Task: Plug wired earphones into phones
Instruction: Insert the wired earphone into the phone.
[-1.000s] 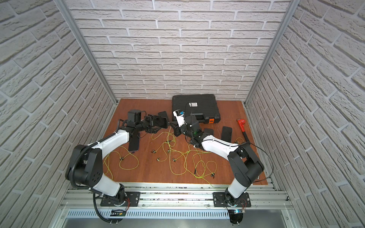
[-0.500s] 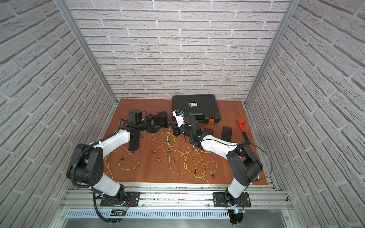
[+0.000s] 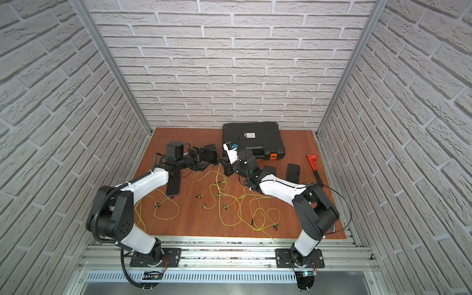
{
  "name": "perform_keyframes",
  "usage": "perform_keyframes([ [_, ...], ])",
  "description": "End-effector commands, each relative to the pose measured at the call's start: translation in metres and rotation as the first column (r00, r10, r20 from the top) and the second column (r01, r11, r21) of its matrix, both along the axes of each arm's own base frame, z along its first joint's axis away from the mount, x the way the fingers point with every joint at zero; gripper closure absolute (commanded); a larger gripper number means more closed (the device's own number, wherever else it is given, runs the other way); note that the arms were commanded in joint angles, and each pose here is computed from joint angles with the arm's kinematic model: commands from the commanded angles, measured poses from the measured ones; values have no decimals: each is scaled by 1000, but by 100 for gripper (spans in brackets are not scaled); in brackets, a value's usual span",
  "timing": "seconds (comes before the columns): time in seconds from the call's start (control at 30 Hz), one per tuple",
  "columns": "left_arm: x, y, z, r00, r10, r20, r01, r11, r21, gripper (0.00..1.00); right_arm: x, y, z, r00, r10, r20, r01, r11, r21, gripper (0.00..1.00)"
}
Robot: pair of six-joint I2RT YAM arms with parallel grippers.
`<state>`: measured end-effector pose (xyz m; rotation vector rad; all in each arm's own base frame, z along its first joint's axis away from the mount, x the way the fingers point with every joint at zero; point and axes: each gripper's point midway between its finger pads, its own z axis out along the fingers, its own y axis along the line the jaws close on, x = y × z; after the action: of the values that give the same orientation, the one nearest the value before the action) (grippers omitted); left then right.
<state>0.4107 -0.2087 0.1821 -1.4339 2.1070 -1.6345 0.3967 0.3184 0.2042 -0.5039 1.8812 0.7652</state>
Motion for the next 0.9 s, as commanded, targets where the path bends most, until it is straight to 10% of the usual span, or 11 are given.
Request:
perform_keyframes([
  [0.0, 2, -6, 22, 996, -22, 90, 26, 999, -38, 100, 6, 4, 15, 999, -20, 43, 19, 999, 40, 94],
  [0.87, 4, -8, 25, 995, -23, 101, 27, 999, -35, 100, 11, 5, 9, 999, -27, 18, 27, 999, 33, 94],
])
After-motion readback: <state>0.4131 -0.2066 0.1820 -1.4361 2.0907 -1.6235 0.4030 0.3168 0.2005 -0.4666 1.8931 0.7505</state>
